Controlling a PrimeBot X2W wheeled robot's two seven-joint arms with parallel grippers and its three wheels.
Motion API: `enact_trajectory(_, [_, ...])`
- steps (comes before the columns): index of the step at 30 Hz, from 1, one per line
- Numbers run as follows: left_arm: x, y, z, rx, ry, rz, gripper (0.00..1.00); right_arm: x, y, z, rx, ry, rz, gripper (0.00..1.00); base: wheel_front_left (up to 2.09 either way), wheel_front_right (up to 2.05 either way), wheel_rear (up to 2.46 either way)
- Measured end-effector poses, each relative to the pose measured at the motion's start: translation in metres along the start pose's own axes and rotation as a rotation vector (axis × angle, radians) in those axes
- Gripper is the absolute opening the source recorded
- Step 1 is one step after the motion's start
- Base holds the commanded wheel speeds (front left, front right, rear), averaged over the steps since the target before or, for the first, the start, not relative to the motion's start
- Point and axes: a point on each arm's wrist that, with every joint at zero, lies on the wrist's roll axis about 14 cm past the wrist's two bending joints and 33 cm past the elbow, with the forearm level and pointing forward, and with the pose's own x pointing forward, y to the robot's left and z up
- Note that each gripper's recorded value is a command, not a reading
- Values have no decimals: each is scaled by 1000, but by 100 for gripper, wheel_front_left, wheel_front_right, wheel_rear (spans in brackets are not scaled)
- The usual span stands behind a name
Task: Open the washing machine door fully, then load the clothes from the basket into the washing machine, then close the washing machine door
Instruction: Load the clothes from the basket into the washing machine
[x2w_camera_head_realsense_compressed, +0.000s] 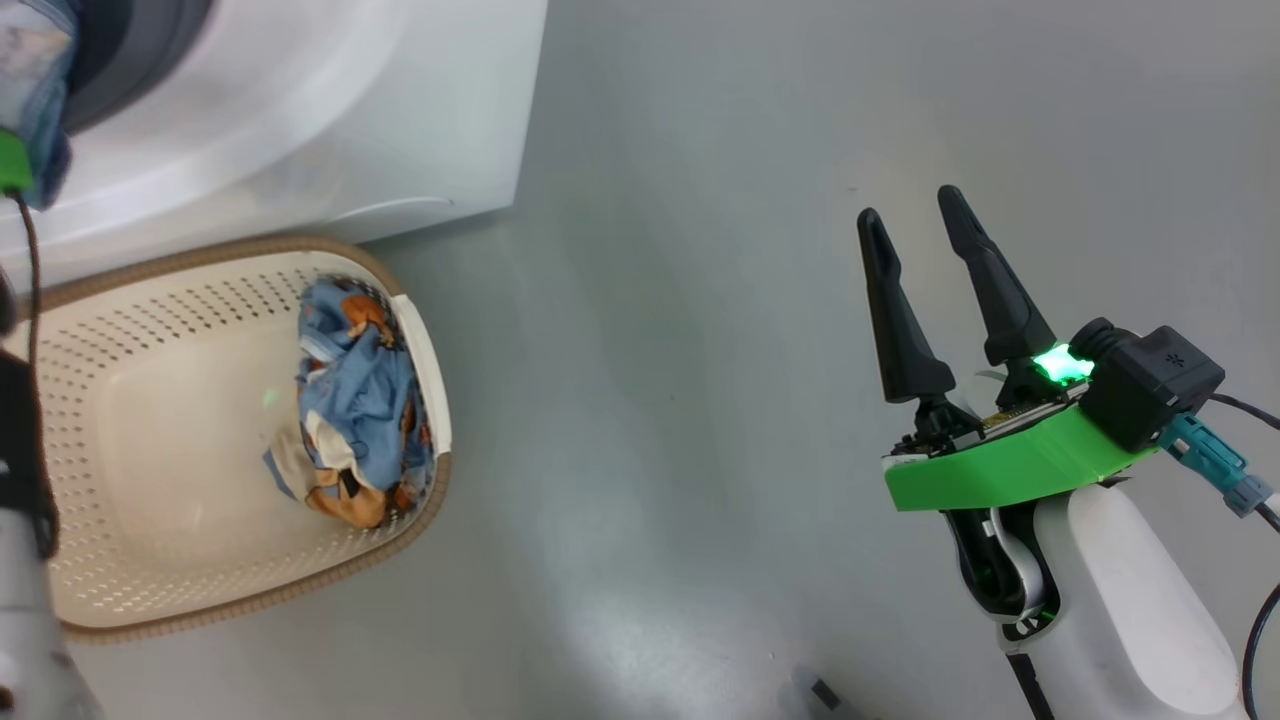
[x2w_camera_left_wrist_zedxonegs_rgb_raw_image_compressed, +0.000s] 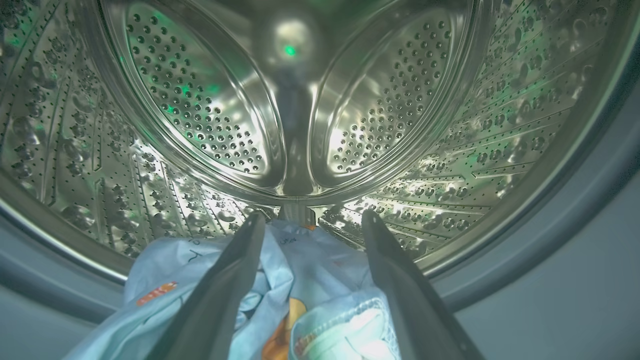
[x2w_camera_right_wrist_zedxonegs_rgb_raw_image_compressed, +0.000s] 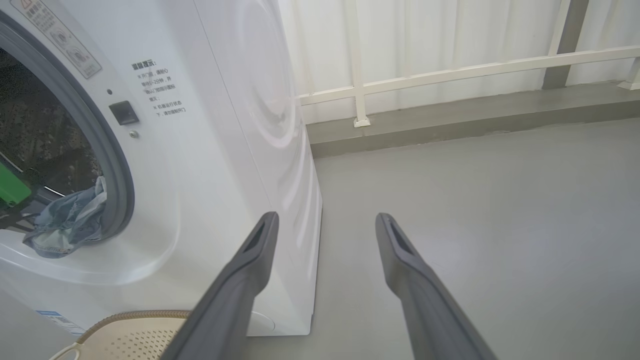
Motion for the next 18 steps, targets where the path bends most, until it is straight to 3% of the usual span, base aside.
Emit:
enact_trajectory(9, [-47, 0, -2, -6, -7, 1, 100, -4, 0, 19, -13, -38, 7, 100, 0, 0, 0])
enact_trajectory(18, [-116, -4, -4, 40, 24, -6, 100, -32, -3, 34, -33, -49, 5, 100, 0, 0, 0])
